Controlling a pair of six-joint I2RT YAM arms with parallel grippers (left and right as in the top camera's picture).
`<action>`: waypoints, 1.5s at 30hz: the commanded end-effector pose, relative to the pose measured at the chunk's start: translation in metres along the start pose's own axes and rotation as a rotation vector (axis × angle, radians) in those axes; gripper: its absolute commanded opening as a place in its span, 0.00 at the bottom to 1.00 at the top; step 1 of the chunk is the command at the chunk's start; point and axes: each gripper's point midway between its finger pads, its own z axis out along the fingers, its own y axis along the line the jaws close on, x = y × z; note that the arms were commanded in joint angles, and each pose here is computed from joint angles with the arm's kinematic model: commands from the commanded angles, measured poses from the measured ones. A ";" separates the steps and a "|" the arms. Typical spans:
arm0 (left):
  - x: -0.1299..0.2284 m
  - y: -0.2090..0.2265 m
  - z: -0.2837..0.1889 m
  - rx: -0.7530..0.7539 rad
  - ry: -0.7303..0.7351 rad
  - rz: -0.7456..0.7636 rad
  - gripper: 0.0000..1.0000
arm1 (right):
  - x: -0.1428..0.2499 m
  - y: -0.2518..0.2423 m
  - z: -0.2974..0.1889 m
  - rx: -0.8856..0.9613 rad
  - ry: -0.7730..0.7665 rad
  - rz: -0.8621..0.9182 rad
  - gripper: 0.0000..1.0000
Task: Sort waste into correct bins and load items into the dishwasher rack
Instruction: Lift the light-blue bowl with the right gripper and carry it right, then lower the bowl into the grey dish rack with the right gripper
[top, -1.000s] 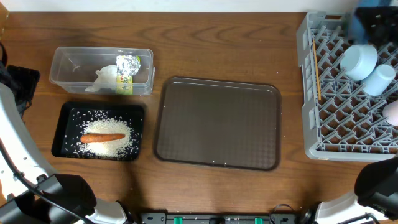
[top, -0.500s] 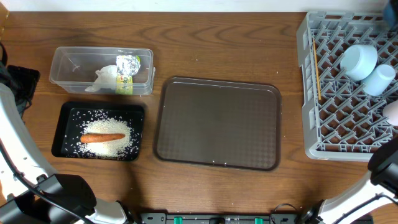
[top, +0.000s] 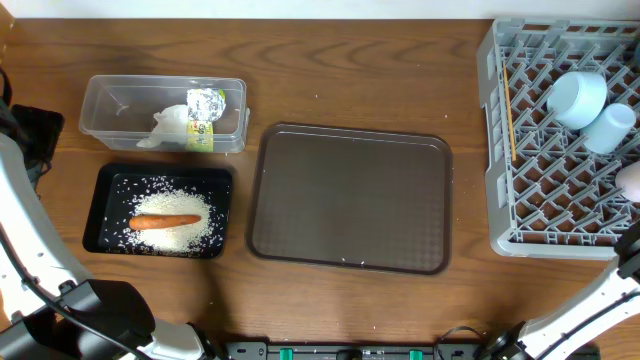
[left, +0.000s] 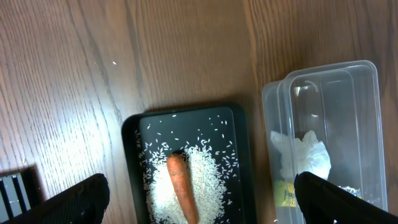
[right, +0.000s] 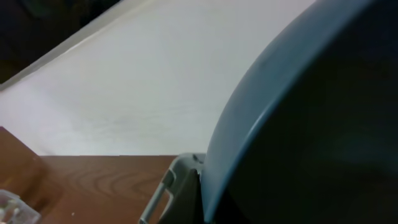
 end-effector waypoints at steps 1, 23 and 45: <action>-0.001 0.001 0.000 -0.003 -0.001 -0.008 0.98 | -0.004 0.008 -0.003 -0.046 0.002 0.007 0.01; -0.001 0.001 0.000 -0.002 -0.001 -0.008 0.98 | 0.025 -0.020 0.023 -0.078 -0.015 0.042 0.01; -0.001 0.001 0.000 -0.002 -0.001 -0.008 0.98 | 0.037 -0.061 -0.034 0.040 -0.004 0.315 0.24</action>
